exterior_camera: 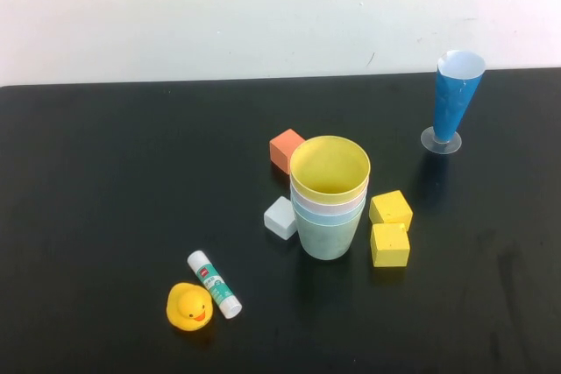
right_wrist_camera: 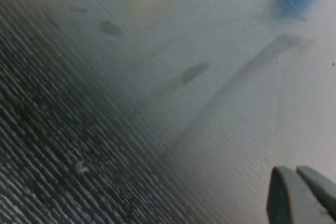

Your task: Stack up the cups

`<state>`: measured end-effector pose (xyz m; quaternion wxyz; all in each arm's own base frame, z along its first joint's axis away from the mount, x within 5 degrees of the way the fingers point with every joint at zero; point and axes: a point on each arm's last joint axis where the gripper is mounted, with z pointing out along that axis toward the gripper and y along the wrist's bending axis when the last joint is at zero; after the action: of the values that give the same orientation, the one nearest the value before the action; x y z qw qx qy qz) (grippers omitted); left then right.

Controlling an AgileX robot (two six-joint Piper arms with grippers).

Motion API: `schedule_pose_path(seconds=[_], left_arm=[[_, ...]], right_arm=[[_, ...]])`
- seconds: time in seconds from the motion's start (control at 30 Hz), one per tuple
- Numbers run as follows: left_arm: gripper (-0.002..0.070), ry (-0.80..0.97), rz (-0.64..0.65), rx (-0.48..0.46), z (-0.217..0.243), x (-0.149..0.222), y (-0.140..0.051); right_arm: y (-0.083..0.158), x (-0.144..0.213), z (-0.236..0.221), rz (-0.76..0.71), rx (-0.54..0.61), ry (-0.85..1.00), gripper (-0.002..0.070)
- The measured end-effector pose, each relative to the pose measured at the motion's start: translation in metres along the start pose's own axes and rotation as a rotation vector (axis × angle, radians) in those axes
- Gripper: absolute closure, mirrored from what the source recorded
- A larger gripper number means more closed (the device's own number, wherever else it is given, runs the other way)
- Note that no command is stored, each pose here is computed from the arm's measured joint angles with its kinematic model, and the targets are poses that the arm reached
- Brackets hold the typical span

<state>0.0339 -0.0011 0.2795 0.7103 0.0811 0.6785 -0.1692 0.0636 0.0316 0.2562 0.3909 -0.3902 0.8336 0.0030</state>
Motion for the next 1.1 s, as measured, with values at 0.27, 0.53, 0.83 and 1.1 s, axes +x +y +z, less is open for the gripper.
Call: schedule_pose_path(seconds=[0.27, 0.53, 0.83, 1.1], left_arm=[[0.0674, 0.089, -0.122, 0.033, 0.005, 0.022, -0.003], [0.0674, 0.288, -0.418, 0.075, 0.009, 0.061, -0.01], [0.0674, 0.391, -0.211, 0.0, 0.012, 0.106, 0.0], [0.0674, 0.32, -0.207, -0.157, 0.013, 0.103, 0.007]], right_arm=[[0.0, 0.0, 0.0, 0.001, -0.001, -0.002, 0.0677], [0.0, 0.0, 0.0, 0.001, -0.001, -0.002, 0.0678], [0.0, 0.0, 0.0, 0.004, -0.004, -0.002, 0.0678], [0.0, 0.0, 0.0, 0.004, -0.004, -0.002, 0.0678]])
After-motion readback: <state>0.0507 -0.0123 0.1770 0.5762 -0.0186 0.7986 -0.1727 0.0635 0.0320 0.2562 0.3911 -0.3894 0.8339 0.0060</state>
